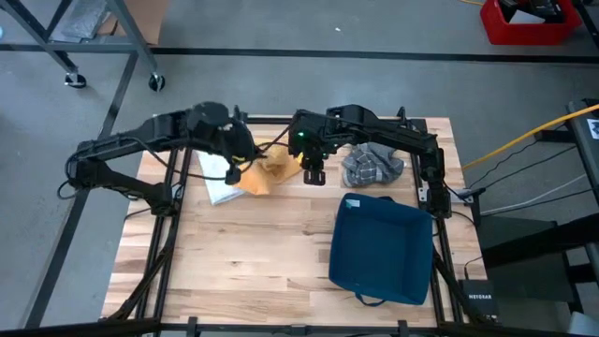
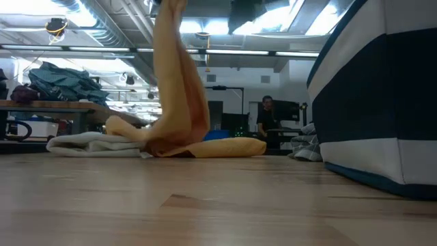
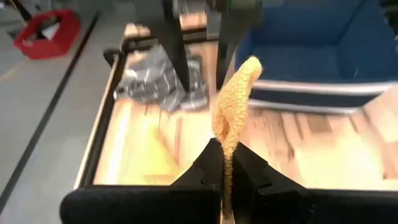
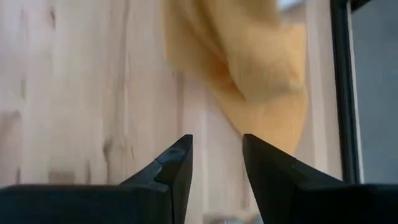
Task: Fold towel
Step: Fold the yellow towel
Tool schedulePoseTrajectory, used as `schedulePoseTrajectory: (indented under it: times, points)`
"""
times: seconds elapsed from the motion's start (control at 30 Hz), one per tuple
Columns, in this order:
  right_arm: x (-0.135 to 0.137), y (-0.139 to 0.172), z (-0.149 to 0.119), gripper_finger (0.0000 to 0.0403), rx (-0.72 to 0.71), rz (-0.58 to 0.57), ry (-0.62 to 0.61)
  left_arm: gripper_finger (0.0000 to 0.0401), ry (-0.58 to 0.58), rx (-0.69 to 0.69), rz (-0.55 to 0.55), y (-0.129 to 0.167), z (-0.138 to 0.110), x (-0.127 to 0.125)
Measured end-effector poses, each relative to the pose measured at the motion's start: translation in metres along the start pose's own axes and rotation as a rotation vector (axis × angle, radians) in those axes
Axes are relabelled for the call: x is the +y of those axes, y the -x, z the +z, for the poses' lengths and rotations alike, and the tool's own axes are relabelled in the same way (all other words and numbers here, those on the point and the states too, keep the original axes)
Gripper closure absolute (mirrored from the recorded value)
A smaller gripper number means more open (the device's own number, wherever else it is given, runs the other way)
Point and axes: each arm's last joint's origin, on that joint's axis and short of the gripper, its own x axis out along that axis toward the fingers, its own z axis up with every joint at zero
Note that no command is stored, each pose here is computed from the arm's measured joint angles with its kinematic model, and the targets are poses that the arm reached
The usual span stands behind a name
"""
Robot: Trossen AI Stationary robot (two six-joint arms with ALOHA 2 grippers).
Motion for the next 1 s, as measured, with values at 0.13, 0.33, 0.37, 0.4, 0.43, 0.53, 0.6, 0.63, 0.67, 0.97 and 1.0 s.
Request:
schedulePoseTrajectory:
  times: [0.13,0.33,0.37,0.4,0.43,0.53,0.6,0.63,0.67,0.97,1.0]
  points:
    - [0.0,0.0,0.005,0.0259,-0.059,0.035,-0.044,0.0401,0.002,0.062,0.042,-0.012,-0.012,-0.004]
    - [0.001,0.001,0.018,0.0259,-0.19,0.117,-0.125,0.0401,0.07,0.065,0.083,-0.027,-0.023,-0.004]
    - [0.001,0.002,0.02,0.0259,-0.214,0.116,-0.132,0.0401,0.071,0.058,0.085,-0.029,-0.024,-0.005]
    - [0.001,0.002,0.022,0.0259,-0.234,0.116,-0.142,0.0401,0.072,0.052,0.085,-0.031,-0.025,-0.005]
    - [0.001,0.002,0.023,0.0259,-0.247,0.114,-0.149,0.0401,0.072,0.044,0.087,-0.032,-0.026,-0.005]
    - [-0.001,0.003,0.025,0.0259,-0.264,0.079,-0.159,0.0401,0.082,0.024,0.091,-0.034,-0.027,-0.005]
    - [-0.001,0.003,0.025,0.0259,-0.262,0.049,-0.164,0.0401,0.08,0.021,0.088,-0.034,-0.026,-0.006]
    - [-0.002,0.002,0.025,0.0259,-0.262,0.044,-0.165,0.0401,0.078,0.017,0.085,-0.034,-0.026,-0.007]
    - [-0.002,0.001,0.026,0.0259,-0.267,0.043,-0.165,0.0401,0.076,0.013,0.083,-0.034,-0.025,-0.007]
    - [-0.002,-0.013,0.031,0.0265,-0.27,0.069,-0.161,0.0401,0.043,-0.023,0.054,-0.035,-0.02,-0.016]
    - [-0.002,-0.013,0.031,0.027,-0.269,0.07,-0.162,0.0401,0.043,-0.02,0.053,-0.035,-0.02,-0.017]
